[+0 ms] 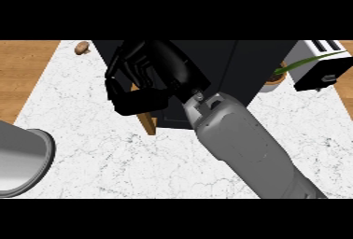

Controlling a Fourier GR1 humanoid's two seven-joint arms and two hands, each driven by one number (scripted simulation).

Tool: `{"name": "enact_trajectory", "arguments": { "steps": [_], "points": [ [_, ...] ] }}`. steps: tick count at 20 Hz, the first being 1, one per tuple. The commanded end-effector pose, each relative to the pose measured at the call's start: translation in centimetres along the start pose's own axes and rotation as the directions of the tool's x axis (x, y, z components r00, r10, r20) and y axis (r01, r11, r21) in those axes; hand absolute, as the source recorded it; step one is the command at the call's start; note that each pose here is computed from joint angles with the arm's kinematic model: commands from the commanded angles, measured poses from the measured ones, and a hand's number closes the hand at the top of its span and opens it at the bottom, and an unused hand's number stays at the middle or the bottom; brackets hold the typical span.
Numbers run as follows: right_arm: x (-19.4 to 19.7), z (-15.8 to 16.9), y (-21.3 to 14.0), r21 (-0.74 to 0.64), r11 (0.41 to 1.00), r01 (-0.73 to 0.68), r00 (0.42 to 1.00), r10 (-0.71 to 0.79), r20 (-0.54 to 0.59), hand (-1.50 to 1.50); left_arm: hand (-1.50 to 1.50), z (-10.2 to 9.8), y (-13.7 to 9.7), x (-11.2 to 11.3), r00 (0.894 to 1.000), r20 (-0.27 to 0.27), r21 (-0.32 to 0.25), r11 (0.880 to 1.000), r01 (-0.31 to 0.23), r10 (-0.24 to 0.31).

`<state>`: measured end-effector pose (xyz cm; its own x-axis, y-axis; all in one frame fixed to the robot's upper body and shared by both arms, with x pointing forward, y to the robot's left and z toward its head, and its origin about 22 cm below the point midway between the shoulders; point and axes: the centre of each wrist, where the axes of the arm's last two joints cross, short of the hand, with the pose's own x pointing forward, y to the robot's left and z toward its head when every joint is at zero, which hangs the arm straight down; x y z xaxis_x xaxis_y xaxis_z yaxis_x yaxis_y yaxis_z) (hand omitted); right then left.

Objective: Pick up the wine, place it into the cabinet and close the cabinet

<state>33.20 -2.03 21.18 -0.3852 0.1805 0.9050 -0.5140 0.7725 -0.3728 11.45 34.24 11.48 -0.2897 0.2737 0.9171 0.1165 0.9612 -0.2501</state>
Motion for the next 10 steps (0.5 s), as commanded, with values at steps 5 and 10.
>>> {"name": "enact_trajectory", "arguments": {
  "steps": [5,10],
  "points": [
    [-3.1,-0.7,-7.0,-0.156,0.984,-0.085,0.996,0.078,-0.052,1.5,-1.5,-0.8,-2.0,-1.8,1.0,-0.007,-0.01,1.0,-0.013,0.013],
    [-3.3,-0.6,-8.6,-0.14,0.987,-0.084,0.996,0.077,-0.052,1.5,-1.5,-1.9,-2.1,-2.3,1.0,-0.003,0.014,1.0,-0.015,0.015]
  ]
}}
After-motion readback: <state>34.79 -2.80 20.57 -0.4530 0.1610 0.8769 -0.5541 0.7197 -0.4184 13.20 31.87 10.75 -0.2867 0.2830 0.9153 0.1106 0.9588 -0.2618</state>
